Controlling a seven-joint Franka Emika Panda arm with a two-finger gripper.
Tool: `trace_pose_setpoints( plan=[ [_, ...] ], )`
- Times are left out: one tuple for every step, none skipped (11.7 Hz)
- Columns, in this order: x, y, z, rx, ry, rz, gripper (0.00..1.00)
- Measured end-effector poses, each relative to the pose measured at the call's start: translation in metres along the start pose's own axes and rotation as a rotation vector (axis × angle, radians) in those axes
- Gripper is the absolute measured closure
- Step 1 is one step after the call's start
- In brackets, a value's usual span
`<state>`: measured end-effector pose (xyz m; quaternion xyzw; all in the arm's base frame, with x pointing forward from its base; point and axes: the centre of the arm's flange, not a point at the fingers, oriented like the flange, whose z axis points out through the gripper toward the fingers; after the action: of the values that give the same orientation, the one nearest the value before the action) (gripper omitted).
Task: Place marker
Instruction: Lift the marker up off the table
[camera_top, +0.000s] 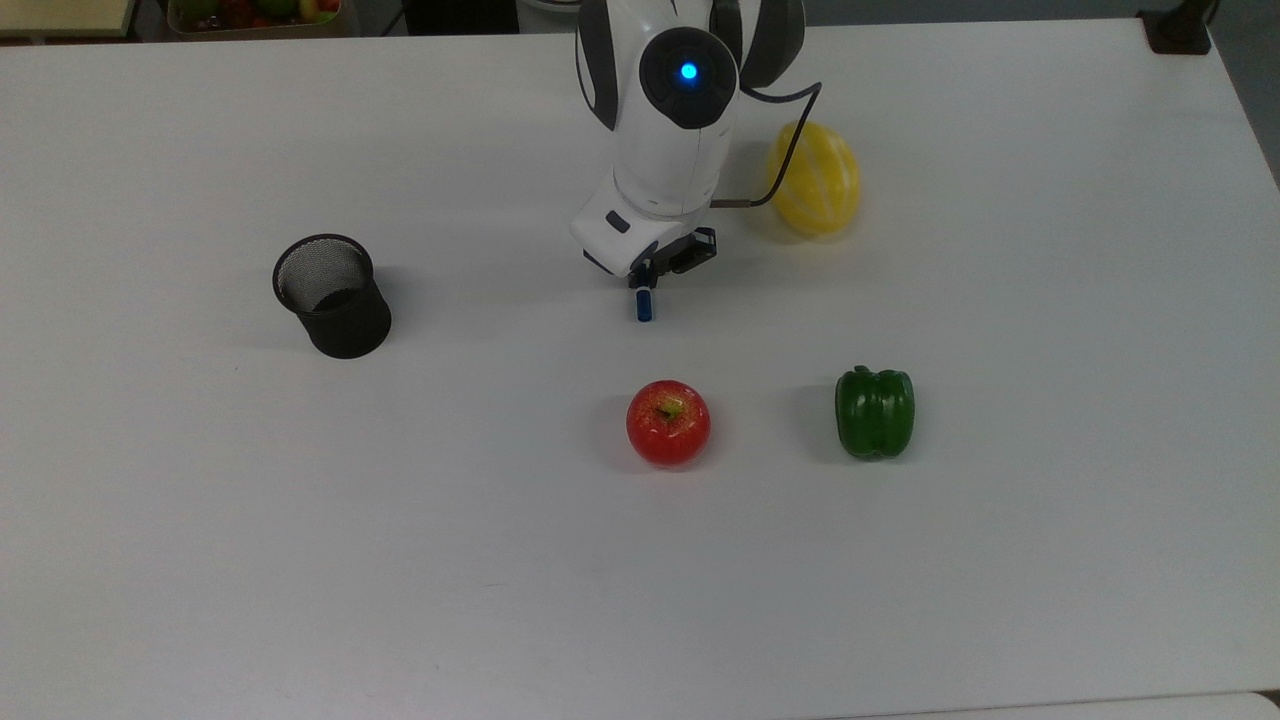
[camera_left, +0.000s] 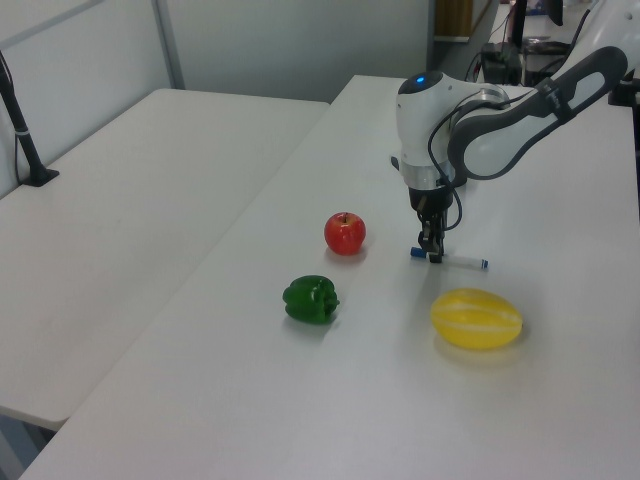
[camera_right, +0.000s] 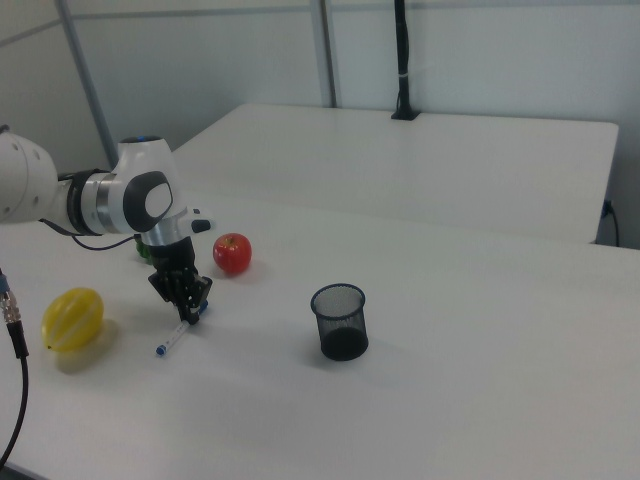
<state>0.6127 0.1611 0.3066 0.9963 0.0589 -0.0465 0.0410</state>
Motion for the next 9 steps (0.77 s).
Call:
trace_pose_setpoints(
  plan=[
    [0.001, 0.000, -0.002, 0.001, 0.004, 0.001, 0.83],
    [0.002, 0.001, -0.006, 0.001, 0.010, 0.002, 0.83],
    [0.002, 0.002, -0.013, -0.001, 0.009, 0.003, 0.83],
    [0.002, 0.003, -0.026, -0.006, 0.002, 0.007, 0.83],
    [0.001, 0.006, -0.046, -0.013, -0.004, 0.012, 0.83],
    [0.000, 0.009, -0.062, -0.018, -0.008, 0.016, 0.83],
    [-0.003, 0.014, -0.092, -0.024, -0.010, 0.027, 0.83],
    [-0.008, 0.021, -0.122, -0.030, -0.008, 0.038, 0.83],
    [-0.014, 0.025, -0.152, -0.033, -0.003, 0.048, 0.83]
  ],
)
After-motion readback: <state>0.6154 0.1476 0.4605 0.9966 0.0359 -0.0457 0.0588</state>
